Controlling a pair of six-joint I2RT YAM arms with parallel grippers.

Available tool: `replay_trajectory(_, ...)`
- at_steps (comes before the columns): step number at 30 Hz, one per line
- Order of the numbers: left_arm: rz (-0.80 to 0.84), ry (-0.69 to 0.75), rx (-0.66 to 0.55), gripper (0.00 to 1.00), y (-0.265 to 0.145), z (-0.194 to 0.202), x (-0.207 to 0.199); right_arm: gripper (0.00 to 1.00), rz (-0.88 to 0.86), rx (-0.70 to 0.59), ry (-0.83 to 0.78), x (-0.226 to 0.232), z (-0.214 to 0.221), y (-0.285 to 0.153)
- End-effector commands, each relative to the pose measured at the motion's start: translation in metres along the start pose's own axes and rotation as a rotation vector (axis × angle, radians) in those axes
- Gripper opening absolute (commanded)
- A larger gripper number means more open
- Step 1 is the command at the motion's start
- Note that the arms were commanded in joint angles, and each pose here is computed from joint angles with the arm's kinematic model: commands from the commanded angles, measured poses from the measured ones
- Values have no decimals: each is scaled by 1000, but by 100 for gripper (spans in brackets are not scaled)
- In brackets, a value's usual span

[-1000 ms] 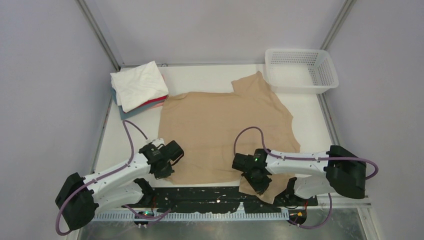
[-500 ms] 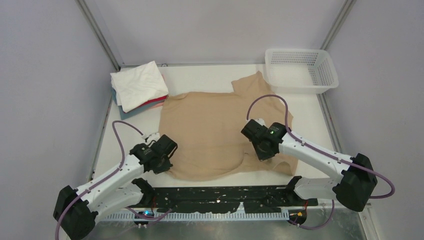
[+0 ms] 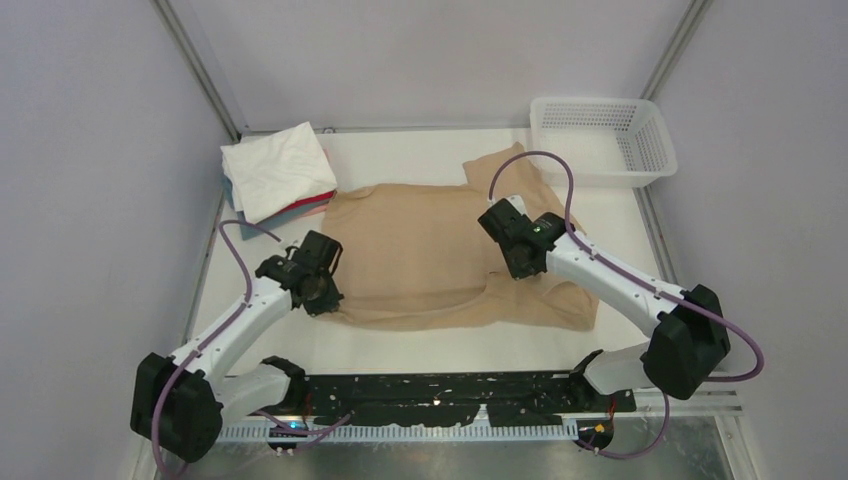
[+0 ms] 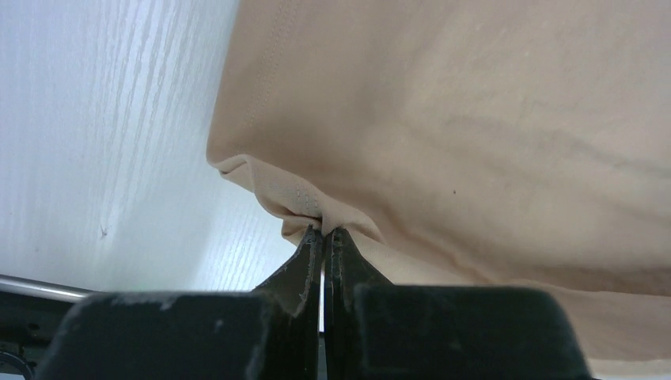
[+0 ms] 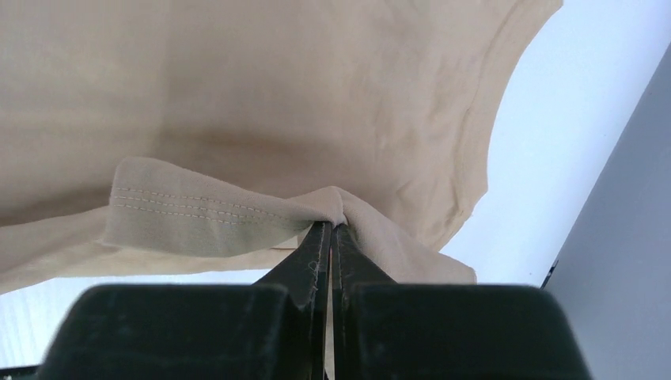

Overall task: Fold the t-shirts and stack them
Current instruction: Fold the flattened tshirt in 1/3 of the way

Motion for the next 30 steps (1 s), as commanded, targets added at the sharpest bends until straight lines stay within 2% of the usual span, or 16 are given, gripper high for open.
replay_trajectory(1,39,-7,-47,0,-5,-25,-8,6,43,-119,38,-8,-40,-1)
replay_trajectory(17,-20,-88,-82,0,13,-60,-8,6,39,-227,85,-4,-88,19)
replay_trajectory(26,-91,-110,-84,0,23,-68,5,6,120,-213,35,-6,-109,36)
replay_trajectory(30,-61,-106,-93,0,31,-81,-2,6,144,-206,21,-4,-117,47)
Point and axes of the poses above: each gripper's point midway between its finger pads, its own y axis out along the fingers, its own x axis along the line the jaws close on, z = x × y, the point moved 2 cm from there along -y, back along the fingers, and after that the axes turned 7 degrees about y, right-handed, at the moved point
